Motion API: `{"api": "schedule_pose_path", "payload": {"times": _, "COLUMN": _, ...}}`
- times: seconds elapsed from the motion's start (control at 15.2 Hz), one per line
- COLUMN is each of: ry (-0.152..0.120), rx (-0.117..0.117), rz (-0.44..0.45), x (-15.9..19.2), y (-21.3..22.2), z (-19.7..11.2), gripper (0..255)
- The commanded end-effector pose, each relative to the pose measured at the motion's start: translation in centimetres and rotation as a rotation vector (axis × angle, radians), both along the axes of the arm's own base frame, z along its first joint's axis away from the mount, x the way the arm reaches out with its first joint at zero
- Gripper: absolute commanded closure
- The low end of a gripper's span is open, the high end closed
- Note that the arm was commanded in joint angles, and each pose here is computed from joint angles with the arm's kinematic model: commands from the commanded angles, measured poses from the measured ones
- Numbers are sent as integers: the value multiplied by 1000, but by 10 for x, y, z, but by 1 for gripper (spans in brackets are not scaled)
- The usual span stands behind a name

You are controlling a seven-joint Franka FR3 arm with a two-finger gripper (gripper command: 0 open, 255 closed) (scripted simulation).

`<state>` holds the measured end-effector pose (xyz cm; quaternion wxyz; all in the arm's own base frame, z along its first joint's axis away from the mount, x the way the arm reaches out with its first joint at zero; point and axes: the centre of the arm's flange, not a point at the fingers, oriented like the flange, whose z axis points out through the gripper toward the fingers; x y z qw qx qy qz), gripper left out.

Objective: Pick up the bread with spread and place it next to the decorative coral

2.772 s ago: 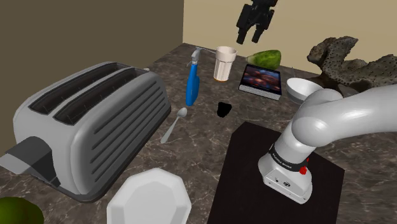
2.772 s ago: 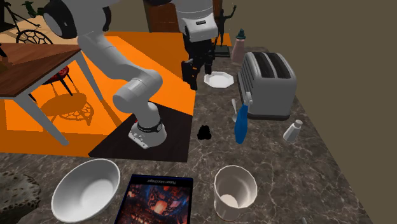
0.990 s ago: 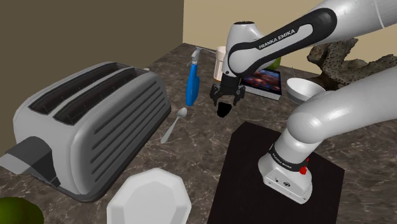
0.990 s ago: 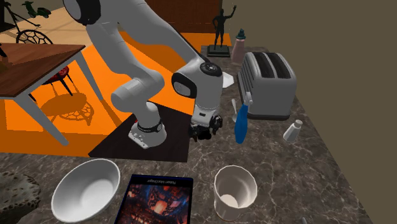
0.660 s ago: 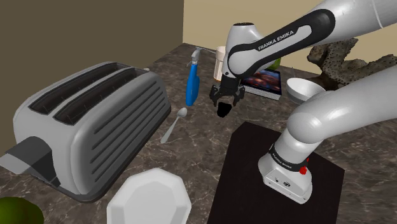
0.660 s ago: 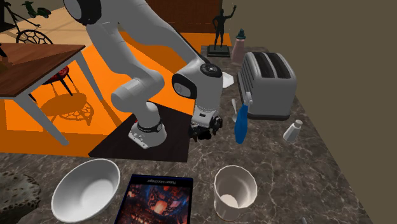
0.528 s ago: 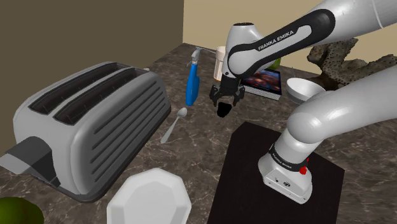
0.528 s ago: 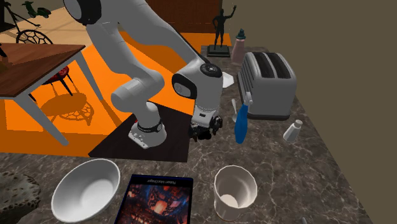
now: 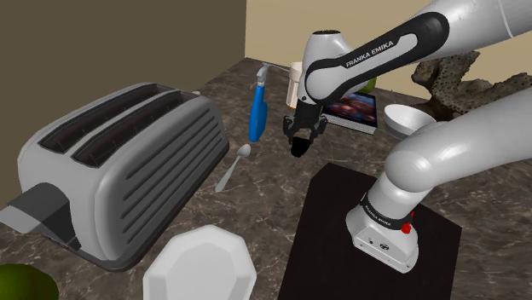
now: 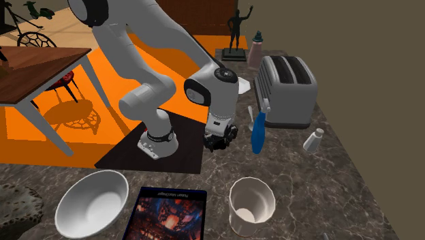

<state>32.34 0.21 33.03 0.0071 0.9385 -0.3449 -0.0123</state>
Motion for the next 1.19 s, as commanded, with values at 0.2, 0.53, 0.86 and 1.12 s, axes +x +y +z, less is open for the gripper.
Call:
{"api": "schedule_pose_path", "payload": {"times": 0.2, "ry": 1, "rx": 0, "rz": 0, "x": 0, "y": 0, "z": 10, "gripper": 255}}
{"api": "schedule_pose_path", "payload": {"times": 0.53, "ry": 1, "rx": 0, "rz": 0, "x": 0, "y": 0, "z": 37, "gripper": 255}}
{"api": "schedule_pose_path", "payload": {"times": 0.86, "ry": 1, "rx": 0, "rz": 0, "x": 0, "y": 0, "z": 63, "gripper": 255}}
{"api": "schedule_pose_path", "payload": {"times": 1.12, "ry": 1, "rx": 0, "rz": 0, "x": 0, "y": 0, "z": 84, "gripper": 255}}
